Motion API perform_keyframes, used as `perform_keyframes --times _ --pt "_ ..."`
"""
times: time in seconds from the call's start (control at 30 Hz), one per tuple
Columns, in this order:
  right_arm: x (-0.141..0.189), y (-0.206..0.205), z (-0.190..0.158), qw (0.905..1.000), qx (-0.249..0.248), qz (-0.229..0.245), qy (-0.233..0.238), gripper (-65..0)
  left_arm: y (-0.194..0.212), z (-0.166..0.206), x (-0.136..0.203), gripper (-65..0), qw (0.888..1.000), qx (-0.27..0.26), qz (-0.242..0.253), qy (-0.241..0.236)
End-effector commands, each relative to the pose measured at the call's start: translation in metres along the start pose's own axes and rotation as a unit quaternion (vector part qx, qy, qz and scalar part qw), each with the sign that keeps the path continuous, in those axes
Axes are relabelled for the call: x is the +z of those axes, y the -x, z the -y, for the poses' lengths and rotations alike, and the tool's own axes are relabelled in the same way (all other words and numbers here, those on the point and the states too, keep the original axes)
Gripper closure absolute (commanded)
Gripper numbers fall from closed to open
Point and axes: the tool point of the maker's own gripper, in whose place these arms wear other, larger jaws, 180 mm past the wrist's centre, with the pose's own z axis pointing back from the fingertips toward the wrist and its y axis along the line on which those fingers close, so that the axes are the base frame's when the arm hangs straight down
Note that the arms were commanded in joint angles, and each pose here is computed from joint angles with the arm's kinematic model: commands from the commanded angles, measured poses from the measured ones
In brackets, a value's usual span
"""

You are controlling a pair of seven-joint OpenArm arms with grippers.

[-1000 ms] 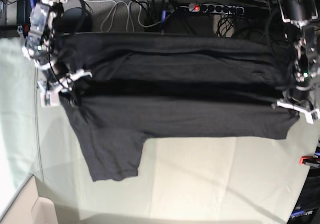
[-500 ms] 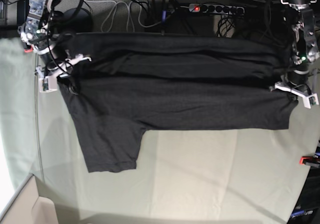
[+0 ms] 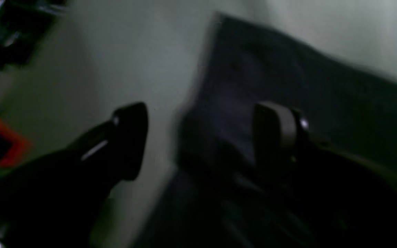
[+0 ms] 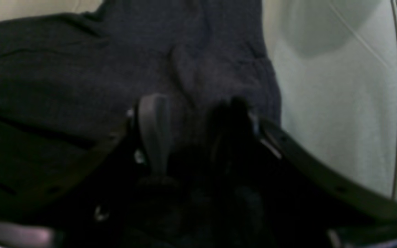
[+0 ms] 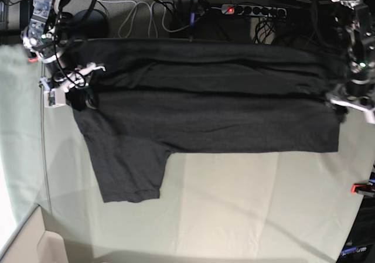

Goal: Layout the t-shirt on the table in an organized manner, then fold the t-shirt properly
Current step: 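Release and regrasp the shirt's folded edge with both grippers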

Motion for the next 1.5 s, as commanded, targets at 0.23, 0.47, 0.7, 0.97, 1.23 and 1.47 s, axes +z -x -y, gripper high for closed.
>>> perform_keyframes --times 0.23,0.47,0.7,0.97,1.23,1.47 --pt "-0.010 -0.035 0.006 0.9988 0.007 0.049 0.002 -30.2 -0.040 0.013 -0.047 -46.2 0.999 0.037 0.022 -0.004" --pt "-0.013 -0.041 0.007 0.9984 0.010 0.055 0.001 -30.2 -0.021 0.035 -0.089 -46.6 0.999 0.025 -0.044 0.004" --pt "-0.012 -0.042 0.008 0.9984 0.011 0.055 0.002 -30.2 -0.015 0.060 -0.107 -46.3 0.998 -0.003 -0.053 0.016" --pt "-0.018 -0.056 0.010 0.9974 0.015 0.070 0.004 -30.2 0.010 0.066 -0.111 -39.2 0.997 -0.060 -0.050 0.022" --pt "-0.046 -0.086 0.005 0.9974 0.028 0.065 -0.010 -30.6 0.005 0.057 -0.112 -1.0 0.997 -0.061 -0.045 0.015" --pt "-0.109 -0.062 0.023 0.9985 0.027 -0.046 -0.014 -30.6 0.005 0.056 -0.112 0.0 0.997 -0.061 -0.045 0.014"
